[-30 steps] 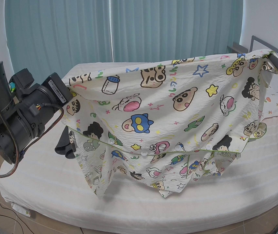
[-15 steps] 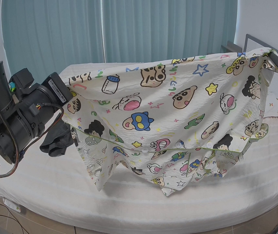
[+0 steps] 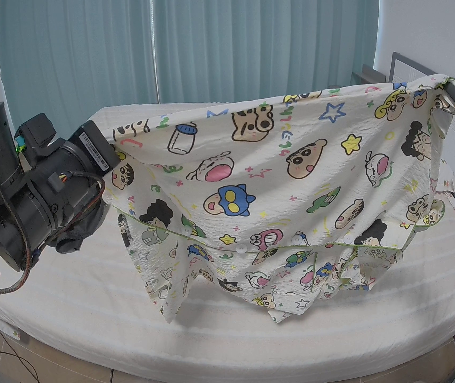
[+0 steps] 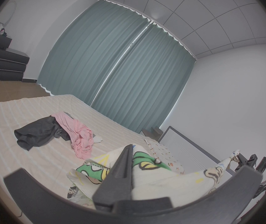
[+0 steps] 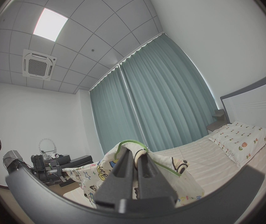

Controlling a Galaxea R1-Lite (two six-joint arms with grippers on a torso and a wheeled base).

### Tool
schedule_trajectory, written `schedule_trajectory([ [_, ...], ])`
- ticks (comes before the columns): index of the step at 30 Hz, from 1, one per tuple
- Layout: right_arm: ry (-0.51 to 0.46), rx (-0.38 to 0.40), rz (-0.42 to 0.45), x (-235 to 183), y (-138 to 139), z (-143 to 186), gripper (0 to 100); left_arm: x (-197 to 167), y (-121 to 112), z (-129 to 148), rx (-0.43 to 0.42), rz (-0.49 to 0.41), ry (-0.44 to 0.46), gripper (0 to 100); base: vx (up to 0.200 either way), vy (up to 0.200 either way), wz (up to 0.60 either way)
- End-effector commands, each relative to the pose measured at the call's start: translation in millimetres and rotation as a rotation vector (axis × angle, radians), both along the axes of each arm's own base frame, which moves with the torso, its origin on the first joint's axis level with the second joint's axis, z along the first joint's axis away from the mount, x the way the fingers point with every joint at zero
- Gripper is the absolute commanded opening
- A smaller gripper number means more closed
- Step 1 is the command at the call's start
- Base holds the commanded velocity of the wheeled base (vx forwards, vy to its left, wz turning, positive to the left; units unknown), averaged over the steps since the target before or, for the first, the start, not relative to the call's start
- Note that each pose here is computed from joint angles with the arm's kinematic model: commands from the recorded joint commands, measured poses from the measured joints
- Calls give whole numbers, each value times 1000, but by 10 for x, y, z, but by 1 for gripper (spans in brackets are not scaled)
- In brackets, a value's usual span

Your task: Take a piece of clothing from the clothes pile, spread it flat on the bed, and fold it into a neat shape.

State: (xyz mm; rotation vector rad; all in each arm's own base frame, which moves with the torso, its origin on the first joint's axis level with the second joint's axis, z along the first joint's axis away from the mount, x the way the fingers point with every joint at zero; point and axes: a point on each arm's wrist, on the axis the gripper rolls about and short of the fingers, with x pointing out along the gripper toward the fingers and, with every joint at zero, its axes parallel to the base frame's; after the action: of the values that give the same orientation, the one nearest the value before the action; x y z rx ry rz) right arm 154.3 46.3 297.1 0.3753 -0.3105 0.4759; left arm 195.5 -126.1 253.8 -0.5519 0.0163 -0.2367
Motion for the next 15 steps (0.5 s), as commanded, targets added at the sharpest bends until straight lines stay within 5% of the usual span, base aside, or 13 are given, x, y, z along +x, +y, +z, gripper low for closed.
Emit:
schedule_trajectory([
  [1,-11,3,5,-35,-4,16,0,-3,-3,-15,5,0,4,0,0,-200,0],
  [8,4,-1,2,-43,-9,-34,0,-18,-13,-23,6,-3,6,0,0,-57,0],
  [15,-14,2,4,-135,-32,-23,0,-101,34,-22,4,-8,0,0,-200,0,0],
])
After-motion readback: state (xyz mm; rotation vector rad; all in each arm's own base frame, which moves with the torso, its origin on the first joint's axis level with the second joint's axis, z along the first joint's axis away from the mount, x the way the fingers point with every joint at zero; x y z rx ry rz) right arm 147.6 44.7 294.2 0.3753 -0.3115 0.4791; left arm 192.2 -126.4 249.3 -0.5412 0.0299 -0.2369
